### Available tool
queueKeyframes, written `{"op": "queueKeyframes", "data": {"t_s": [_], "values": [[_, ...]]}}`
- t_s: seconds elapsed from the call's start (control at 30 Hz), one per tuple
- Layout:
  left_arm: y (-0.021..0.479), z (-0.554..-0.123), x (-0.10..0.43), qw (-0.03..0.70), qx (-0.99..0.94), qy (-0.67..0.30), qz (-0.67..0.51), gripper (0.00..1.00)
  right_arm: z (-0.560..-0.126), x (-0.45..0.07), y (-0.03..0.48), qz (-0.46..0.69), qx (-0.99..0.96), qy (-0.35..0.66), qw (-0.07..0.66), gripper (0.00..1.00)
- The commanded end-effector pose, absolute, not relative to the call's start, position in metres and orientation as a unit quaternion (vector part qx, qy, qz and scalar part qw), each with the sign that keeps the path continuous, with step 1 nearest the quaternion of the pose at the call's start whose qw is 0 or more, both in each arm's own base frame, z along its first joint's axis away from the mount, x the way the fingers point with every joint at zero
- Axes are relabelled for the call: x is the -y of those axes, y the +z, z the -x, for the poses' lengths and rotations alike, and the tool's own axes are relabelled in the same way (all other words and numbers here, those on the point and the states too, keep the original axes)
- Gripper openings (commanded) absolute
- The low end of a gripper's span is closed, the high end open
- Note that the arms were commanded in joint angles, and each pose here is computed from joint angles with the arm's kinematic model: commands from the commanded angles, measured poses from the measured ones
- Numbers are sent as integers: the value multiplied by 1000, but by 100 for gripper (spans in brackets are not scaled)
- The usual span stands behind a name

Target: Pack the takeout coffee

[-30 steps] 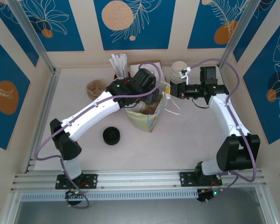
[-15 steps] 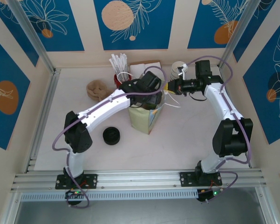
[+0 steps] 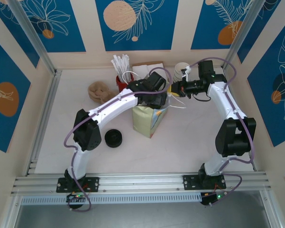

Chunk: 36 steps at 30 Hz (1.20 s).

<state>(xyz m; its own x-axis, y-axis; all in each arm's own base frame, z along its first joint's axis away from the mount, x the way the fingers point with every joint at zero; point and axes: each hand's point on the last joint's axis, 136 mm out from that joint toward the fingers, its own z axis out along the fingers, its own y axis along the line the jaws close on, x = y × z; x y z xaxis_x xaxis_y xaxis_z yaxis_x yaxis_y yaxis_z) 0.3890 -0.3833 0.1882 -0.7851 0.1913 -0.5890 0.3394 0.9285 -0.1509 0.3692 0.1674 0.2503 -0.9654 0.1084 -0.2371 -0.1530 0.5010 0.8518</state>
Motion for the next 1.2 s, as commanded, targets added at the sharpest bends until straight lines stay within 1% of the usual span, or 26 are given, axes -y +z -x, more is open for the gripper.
{"op": "queueKeyframes", "data": {"t_s": [0.0, 0.13, 0.57, 0.67, 0.77, 0.93, 1.17], "values": [[180, -388, 390, 272, -942, -134, -145, 73, -366, -169, 254, 12, -861, 495, 115, 0], [174, -384, 385, 255, -948, -118, -152, 73, -367, -167, 252, 5, -869, 483, 108, 0], [223, -374, 377, 273, -940, -142, -150, 72, -370, -161, 252, 10, -882, 455, 122, 0], [225, -371, 375, 271, -941, -145, -144, 72, -368, -164, 253, 17, -882, 455, 122, 0], [214, -370, 379, 261, -943, -147, -142, 72, -368, -164, 253, 18, -882, 454, 123, 0], [180, -372, 384, 233, -954, -129, -139, 71, -366, -168, 256, 24, -880, 459, 123, 0], [156, -387, 395, 233, -956, -109, -140, 71, -358, -174, 256, 25, -877, 464, 121, 0]]}}
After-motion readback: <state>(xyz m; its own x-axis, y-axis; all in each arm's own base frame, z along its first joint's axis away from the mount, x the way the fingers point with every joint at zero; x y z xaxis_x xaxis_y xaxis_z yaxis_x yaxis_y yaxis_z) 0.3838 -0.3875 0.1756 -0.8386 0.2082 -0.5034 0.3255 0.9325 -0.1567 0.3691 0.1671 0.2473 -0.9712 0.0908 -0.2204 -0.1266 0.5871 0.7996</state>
